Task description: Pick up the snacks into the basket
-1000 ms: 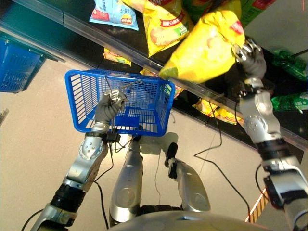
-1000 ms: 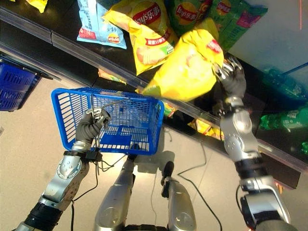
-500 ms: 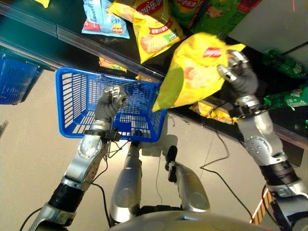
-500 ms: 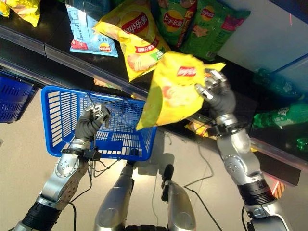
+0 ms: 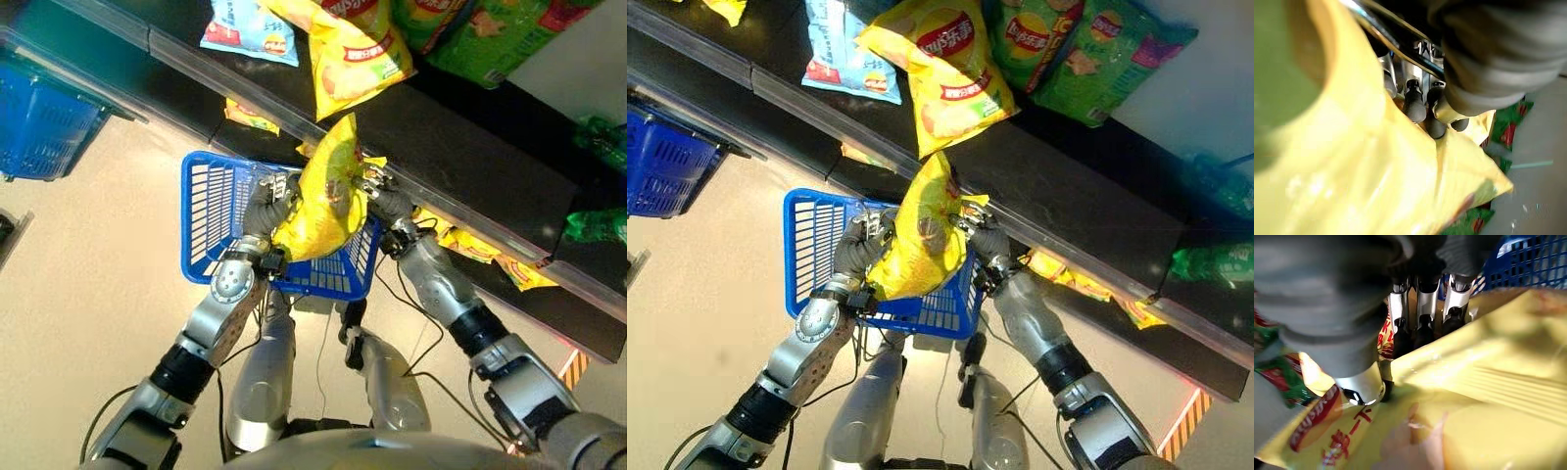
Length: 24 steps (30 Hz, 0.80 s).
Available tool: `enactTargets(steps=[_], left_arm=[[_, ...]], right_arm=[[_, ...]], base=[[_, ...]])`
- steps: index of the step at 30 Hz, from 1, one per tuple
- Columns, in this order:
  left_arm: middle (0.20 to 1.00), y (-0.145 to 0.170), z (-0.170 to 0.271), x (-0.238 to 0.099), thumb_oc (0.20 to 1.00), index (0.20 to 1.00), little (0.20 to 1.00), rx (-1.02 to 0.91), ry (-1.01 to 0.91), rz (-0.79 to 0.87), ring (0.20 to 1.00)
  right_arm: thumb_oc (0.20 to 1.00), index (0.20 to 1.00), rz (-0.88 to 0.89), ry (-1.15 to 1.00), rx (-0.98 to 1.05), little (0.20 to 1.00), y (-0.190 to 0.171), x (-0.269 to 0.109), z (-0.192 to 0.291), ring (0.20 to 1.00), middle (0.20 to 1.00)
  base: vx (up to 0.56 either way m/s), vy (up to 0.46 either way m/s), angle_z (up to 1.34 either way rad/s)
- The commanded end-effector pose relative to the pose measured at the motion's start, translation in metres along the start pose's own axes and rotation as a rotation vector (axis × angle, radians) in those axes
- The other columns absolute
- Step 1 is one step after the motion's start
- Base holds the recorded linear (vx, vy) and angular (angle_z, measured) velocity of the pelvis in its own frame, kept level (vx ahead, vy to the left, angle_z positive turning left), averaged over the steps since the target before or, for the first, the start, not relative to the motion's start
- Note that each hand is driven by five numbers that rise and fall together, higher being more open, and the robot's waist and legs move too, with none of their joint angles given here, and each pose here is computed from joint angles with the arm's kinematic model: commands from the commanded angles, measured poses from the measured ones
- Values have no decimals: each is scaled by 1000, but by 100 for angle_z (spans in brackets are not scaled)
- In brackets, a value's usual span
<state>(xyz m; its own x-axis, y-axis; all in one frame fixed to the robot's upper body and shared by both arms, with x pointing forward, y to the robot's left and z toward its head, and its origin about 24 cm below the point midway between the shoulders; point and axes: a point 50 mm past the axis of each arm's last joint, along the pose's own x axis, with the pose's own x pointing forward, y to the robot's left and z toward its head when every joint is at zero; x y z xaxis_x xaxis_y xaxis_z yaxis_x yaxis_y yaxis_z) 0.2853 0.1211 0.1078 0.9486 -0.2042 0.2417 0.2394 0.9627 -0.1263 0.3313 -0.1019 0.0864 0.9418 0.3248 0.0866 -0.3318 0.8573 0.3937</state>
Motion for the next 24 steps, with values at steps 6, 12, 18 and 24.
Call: enactTargets(steps=[6, 12, 18, 24], left_arm=[[200, -105, 107, 22, 200, 200, 200, -269, -497, -411, 200], [200, -120, 123, 28, 200, 200, 200, -263, -545, -443, 200], [200, -125, 137, 27, 200, 200, 200, -269, -605, -461, 200], [200, -127, 142, 25, 200, 200, 200, -288, -621, -472, 200]], right_arm=[[200, 200, 86, 153, -154, 200, 55, 33, -37, 200, 200], [200, 200, 114, 153, -318, 200, 81, 61, -24, 200, 200], [200, 200, 103, 253, -518, 200, 64, 60, -36, 200, 200], [200, 200, 114, 287, -644, 200, 59, 61, -39, 200, 200]], base=[[-19, 4, 4], [-4, 6, 5], [13, -3, 15], [1, 1, 1]])
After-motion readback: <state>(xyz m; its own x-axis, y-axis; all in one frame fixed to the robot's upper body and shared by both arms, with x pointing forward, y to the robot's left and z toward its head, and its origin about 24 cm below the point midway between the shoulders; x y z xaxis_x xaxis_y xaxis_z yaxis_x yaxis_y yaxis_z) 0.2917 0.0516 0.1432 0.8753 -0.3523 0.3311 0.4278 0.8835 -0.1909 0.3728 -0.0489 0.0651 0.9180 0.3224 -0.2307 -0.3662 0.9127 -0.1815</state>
